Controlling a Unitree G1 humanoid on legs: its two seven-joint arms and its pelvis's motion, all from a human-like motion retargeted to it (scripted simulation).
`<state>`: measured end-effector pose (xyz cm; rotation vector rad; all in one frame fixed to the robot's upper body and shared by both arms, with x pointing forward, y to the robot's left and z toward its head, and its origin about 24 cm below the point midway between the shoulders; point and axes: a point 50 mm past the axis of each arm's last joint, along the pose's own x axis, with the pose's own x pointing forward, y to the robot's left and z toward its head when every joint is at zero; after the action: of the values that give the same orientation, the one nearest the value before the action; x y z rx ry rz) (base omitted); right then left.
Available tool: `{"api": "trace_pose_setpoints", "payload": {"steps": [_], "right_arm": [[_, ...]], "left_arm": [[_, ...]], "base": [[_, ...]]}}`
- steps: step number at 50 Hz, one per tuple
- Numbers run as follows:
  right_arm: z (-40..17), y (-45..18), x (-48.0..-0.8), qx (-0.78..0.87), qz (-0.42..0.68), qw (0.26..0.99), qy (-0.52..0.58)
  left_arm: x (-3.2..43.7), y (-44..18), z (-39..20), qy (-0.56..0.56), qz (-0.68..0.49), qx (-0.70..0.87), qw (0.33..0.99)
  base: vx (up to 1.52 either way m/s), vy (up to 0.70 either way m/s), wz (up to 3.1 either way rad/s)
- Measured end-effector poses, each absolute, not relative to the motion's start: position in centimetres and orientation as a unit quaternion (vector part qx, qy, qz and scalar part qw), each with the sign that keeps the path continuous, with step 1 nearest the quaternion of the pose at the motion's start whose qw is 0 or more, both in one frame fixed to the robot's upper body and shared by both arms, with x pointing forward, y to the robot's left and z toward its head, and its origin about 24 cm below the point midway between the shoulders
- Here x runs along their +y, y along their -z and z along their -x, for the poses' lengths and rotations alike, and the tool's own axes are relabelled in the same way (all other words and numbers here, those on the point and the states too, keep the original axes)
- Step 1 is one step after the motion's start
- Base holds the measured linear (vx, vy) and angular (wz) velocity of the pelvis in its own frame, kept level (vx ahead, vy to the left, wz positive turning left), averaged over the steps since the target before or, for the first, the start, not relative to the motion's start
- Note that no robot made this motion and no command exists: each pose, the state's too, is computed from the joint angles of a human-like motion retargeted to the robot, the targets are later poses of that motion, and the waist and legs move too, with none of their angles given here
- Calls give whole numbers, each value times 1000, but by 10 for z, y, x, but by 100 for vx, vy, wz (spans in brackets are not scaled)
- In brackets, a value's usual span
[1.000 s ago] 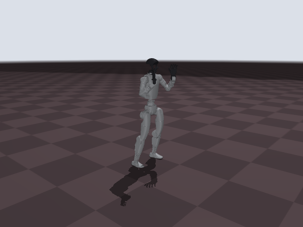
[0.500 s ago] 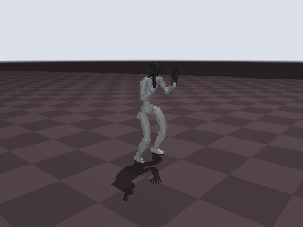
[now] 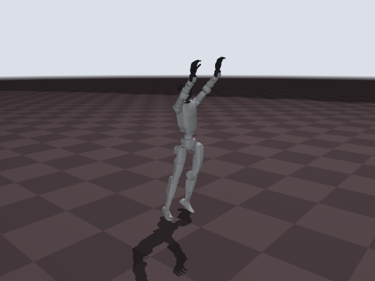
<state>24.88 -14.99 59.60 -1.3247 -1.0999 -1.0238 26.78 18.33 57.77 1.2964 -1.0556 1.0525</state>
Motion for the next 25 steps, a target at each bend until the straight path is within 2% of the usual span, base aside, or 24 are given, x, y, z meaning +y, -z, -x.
{"api": "trace_pose_setpoints", "payload": {"steps": [3,8,10,13,15,19,25], "right_arm": [[-224,-608,-142,-511,547,517,415],[-205,-586,-129,-652,435,528,326],[-209,-547,-133,-699,392,524,288],[-229,-456,-155,-711,366,534,276],[-233,-397,-174,-688,362,561,285],[-221,-330,-193,-649,341,621,278],[-198,-289,-202,-632,310,647,294]], "left_arm": [[172,-602,-235,-441,-540,-489,524],[156,-607,-191,-370,-411,-636,538],[159,-577,-185,-350,-385,-692,501],[167,-501,-186,-342,-390,-745,419],[172,-446,-185,-332,-376,-766,402],[182,-370,-177,-297,-289,-770,485],[188,-324,-180,-268,-195,-729,599]], "base": [[16,-77,-38],[6,-58,0],[10,-48,-24],[17,-40,-14],[17,-34,-6],[8,-27,-14],[-1,-17,16]]}}
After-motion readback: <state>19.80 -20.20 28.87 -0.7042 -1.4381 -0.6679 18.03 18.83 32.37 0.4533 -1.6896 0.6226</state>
